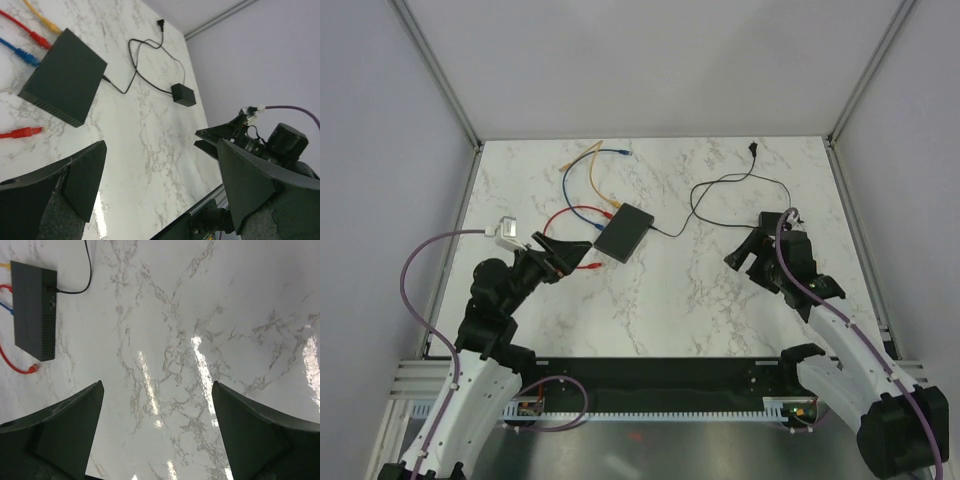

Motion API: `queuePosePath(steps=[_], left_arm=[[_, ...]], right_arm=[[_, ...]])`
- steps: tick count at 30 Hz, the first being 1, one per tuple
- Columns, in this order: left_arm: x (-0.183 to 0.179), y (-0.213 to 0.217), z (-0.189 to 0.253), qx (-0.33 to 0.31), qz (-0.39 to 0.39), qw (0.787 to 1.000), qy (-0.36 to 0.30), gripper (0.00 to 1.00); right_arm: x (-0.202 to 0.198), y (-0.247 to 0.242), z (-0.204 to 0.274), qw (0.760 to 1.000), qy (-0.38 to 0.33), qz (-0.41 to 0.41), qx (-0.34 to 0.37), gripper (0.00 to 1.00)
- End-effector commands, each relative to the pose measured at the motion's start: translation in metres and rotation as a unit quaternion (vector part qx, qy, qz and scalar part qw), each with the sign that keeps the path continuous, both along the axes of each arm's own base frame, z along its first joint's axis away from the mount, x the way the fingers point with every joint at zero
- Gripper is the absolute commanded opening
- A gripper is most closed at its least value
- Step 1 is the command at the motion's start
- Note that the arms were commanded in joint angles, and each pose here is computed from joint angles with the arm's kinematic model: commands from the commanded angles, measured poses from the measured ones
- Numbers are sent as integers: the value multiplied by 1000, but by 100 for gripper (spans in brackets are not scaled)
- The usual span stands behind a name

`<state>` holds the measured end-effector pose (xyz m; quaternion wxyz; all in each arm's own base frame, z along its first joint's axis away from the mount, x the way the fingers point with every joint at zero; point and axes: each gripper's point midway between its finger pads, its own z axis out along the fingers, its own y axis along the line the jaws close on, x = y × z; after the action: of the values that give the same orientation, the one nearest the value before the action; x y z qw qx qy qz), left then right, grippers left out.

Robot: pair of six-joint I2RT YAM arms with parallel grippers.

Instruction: Pull the plug from the switch port

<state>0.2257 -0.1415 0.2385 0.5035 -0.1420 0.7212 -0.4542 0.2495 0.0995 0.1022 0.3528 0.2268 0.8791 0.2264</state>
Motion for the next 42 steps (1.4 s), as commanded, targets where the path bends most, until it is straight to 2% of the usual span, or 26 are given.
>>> queuePosePath(steps=[1, 2, 4, 7, 10, 14, 17, 20, 21, 23, 24, 28, 29, 31, 32, 33, 34, 37, 39, 42], left_arm=[[11, 14, -4, 68, 32, 997, 16, 100], [13, 17, 0, 72, 41, 996, 20, 100], [18, 25, -16, 84, 67, 992, 71, 100], [21, 34, -31, 85, 100, 982, 137, 100], [17, 42, -37, 83, 130, 968, 196, 100], [18, 46, -21, 109, 131, 962, 216, 100], [11, 64, -27, 158, 153, 945, 240, 100], [5, 74, -26, 189, 161, 938, 242, 100], [4, 78, -26, 203, 163, 936, 235, 100], [1, 79, -26, 220, 153, 935, 232, 100], [1, 75, -27, 224, 138, 936, 234, 100], [-5, 66, -26, 244, 90, 938, 229, 100], [-8, 62, -25, 245, 75, 940, 227, 100], [-12, 58, -22, 244, 57, 942, 223, 99], [-14, 56, -20, 243, 52, 943, 222, 99], [-15, 54, -19, 241, 44, 944, 221, 99], [-16, 52, -18, 239, 39, 945, 221, 98], [-19, 40, -21, 224, 5, 946, 232, 91], [-23, 28, -24, 218, -35, 946, 239, 83], [-25, 15, -32, 204, -79, 938, 268, 80]], right_arm=[[16, -9, 14, 997, -10, 25, -65, 98], [22, -4, 22, 997, -21, 40, -63, 98], [37, 14, 34, 995, -42, 81, -45, 98], [54, 34, 32, 995, -15, 93, -13, 98], [70, 63, 26, 990, -6, 139, -7, 98], [92, 98, 17, 986, 22, 168, 0, 98], [111, 139, 20, 978, 13, 208, -3, 90], [125, 187, 22, 969, -4, 246, -2, 74], [129, 212, 39, 963, -30, 268, 7, 61], [128, 242, 24, 955, -21, 296, 2, 49], [136, 256, 36, 952, -37, 303, 7, 40], [142, 302, 24, 942, -29, 334, 19, 34], [139, 313, 3, 939, -12, 345, 14, 33], [146, 331, 7, 934, -19, 356, 16, 24], [145, 339, -12, 932, -5, 363, 8, 22], [150, 347, -4, 930, -15, 366, 12, 20], [151, 352, -20, 930, -3, 367, 10, 20], [153, 369, -20, 925, -9, 379, 16, 12], [152, 374, -30, 925, 2, 380, 6, 11], [148, 372, -42, 924, 13, 383, -10, 11]])
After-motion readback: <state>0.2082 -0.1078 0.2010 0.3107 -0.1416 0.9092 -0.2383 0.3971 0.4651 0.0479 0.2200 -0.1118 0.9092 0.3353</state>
